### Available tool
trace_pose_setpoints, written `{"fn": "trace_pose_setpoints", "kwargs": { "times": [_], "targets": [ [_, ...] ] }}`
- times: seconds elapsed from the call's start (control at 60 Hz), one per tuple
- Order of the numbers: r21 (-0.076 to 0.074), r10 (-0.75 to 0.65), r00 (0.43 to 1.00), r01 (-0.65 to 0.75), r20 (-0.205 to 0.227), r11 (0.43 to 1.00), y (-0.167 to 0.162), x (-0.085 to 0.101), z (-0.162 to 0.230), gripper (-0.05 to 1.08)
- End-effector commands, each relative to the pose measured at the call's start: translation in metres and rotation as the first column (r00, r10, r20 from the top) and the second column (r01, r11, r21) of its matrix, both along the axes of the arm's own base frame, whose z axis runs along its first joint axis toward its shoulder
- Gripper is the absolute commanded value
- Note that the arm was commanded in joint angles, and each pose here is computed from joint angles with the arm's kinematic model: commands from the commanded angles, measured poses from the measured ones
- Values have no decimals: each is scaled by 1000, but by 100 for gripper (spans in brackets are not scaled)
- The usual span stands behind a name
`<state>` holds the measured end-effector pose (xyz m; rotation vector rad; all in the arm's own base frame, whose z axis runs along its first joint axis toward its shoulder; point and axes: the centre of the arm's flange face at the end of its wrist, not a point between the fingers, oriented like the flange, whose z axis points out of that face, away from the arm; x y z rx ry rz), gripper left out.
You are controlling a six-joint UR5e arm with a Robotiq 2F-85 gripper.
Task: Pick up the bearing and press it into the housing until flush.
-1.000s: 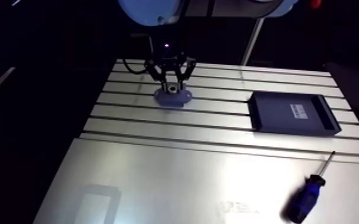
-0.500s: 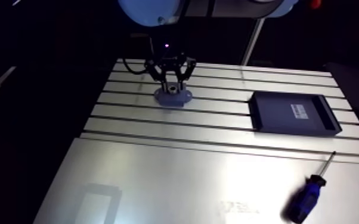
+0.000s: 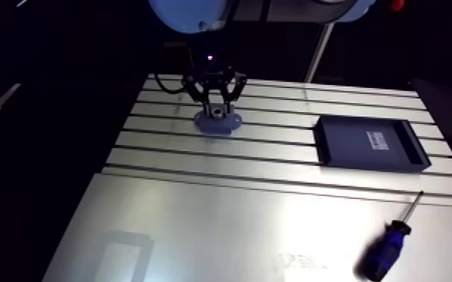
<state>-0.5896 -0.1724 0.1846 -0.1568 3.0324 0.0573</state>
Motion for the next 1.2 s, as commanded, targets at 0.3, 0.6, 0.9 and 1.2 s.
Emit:
{"fn": "trace_pose_setpoints", "kwargs": {
  "times": [0.3, 0.6, 0.9, 1.2],
  "targets": [
    [-9, -3, 1000, 3, -8, 1000, 1, -2, 5, 1],
    [-36, -8, 1000, 7, -25, 999, -1, -8, 20, 1],
    [-36, -8, 1000, 7, -10, 999, -1, -10, 31, 35],
    [-28, 10, 1000, -10, -4, 1000, 2, -7, 25, 94]
  ]
}}
